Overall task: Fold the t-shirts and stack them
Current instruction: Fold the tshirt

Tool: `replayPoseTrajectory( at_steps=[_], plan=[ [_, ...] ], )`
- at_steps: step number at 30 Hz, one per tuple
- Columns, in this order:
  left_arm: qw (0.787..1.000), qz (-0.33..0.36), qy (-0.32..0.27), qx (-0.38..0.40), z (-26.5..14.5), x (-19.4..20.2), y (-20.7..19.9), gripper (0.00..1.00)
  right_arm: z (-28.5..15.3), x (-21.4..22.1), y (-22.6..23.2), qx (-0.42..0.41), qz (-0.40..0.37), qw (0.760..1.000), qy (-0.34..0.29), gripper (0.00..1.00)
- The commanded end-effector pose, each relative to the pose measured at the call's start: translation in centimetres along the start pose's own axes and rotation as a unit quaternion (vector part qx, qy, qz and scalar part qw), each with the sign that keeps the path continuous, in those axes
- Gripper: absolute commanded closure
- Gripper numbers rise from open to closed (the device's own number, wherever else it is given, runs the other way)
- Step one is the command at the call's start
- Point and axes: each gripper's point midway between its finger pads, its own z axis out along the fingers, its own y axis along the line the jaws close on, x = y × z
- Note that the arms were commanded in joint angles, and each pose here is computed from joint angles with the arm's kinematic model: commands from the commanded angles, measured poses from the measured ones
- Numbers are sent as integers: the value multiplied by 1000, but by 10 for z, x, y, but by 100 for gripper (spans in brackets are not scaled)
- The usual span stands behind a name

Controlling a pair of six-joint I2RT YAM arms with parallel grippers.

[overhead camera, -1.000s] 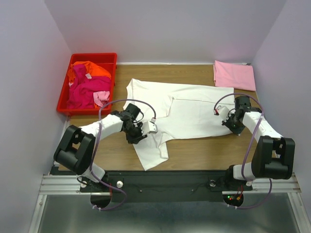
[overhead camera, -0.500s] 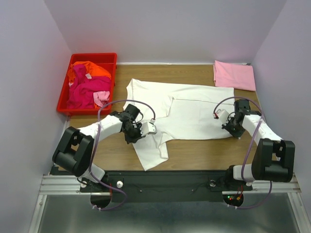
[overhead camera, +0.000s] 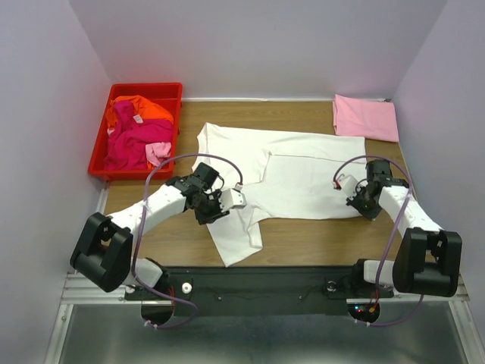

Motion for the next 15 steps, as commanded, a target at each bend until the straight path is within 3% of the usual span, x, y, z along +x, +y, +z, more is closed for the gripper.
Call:
replayPoseTrajectory(
  at_steps=[1, 11, 14, 15],
  plan=[
    [1000, -2, 9, -6, 10, -3, 0, 62, -3, -7, -7, 0, 7, 1000, -11, 99],
    [998, -6, 57, 17, 47, 24, -10, 55, 0, -8, -8, -5, 9, 1000, -6, 99],
    [997, -6, 75, 28, 54, 36, -15, 65, 0, -8, -9, -4, 9, 1000, -5, 100],
    [996, -3, 78, 30, 54, 38, -16, 77, 0, -8, -10, -4, 8, 1000, -5, 99]
  ],
)
